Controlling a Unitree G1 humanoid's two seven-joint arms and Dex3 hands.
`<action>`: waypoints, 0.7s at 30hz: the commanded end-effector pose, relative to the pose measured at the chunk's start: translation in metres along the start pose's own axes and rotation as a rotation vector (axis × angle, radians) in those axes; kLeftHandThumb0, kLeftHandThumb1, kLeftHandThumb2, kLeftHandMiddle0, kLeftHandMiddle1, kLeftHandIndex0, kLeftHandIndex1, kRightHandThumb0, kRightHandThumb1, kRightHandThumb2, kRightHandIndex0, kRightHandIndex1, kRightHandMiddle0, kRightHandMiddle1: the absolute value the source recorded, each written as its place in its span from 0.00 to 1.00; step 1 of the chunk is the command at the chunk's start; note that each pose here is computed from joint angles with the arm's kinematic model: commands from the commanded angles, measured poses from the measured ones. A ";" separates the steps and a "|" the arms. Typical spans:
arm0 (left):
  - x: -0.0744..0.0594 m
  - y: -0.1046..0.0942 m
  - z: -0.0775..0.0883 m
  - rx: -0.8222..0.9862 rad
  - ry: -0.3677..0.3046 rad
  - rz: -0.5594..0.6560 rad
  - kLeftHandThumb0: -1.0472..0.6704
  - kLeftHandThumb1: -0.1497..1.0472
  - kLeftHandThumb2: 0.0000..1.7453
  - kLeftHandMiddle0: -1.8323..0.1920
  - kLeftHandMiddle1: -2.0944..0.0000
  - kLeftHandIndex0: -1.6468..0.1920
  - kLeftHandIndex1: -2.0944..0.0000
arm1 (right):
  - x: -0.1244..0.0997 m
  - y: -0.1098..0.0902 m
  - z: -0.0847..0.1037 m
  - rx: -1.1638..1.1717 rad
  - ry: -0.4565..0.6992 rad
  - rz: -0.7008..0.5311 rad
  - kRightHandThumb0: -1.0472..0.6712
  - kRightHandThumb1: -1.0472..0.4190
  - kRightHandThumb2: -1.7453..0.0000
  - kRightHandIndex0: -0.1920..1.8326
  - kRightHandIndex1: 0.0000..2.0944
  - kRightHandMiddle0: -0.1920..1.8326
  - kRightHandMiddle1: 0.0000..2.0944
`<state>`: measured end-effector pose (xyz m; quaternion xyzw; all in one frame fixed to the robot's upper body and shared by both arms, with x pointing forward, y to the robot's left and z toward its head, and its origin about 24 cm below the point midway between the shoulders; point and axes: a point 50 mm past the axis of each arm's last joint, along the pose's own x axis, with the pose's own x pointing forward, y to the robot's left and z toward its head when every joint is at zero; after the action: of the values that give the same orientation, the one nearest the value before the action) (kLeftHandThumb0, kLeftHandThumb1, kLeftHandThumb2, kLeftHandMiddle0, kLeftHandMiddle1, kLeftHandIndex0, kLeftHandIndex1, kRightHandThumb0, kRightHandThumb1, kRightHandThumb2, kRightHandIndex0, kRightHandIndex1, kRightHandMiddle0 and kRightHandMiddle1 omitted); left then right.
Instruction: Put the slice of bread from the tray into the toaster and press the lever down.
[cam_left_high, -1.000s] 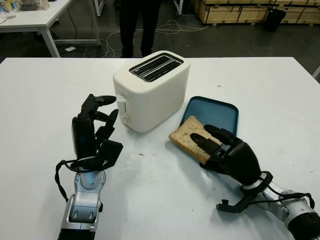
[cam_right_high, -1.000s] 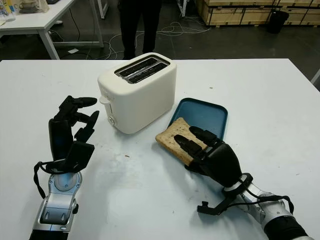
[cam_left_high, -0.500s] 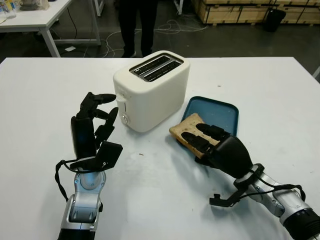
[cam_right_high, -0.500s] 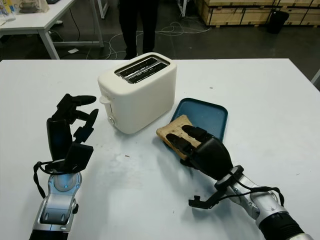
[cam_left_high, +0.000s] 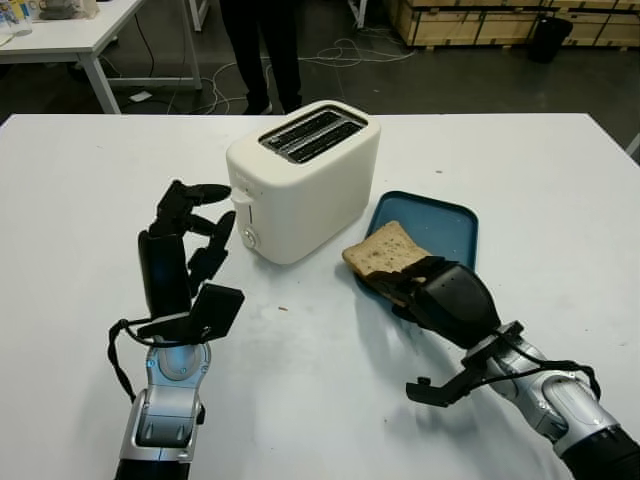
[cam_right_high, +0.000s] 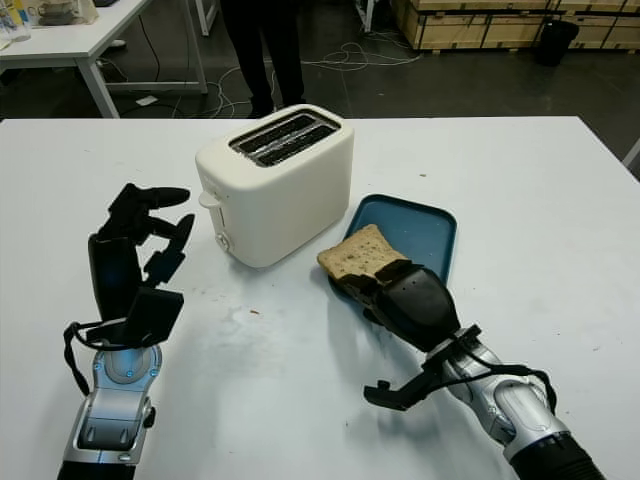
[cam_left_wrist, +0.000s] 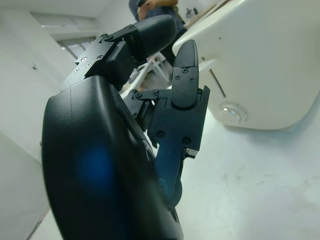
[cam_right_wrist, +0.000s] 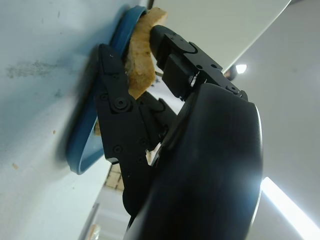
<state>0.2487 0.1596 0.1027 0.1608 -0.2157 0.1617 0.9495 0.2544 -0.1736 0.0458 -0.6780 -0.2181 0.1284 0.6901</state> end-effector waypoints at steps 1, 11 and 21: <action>-0.001 0.001 0.003 0.003 -0.020 -0.004 0.46 0.89 0.14 0.63 0.25 0.62 0.50 | 0.002 -0.007 0.000 0.038 -0.003 -0.059 0.59 0.09 0.96 0.47 0.36 0.57 0.01; 0.000 -0.001 0.003 -0.005 -0.024 -0.016 0.47 0.89 0.13 0.62 0.24 0.62 0.50 | 0.005 -0.031 -0.011 0.115 -0.144 -0.382 0.66 0.09 0.98 0.56 0.25 0.61 0.01; 0.000 -0.002 0.003 0.003 -0.019 -0.023 0.46 0.89 0.14 0.62 0.24 0.61 0.50 | 0.012 -0.068 -0.032 0.231 -0.170 -0.572 0.66 0.09 0.95 0.63 0.11 0.59 0.00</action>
<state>0.2490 0.1580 0.1027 0.1620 -0.2154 0.1532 0.9507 0.2690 -0.1952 0.1097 -0.5016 -0.4383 0.0143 0.7457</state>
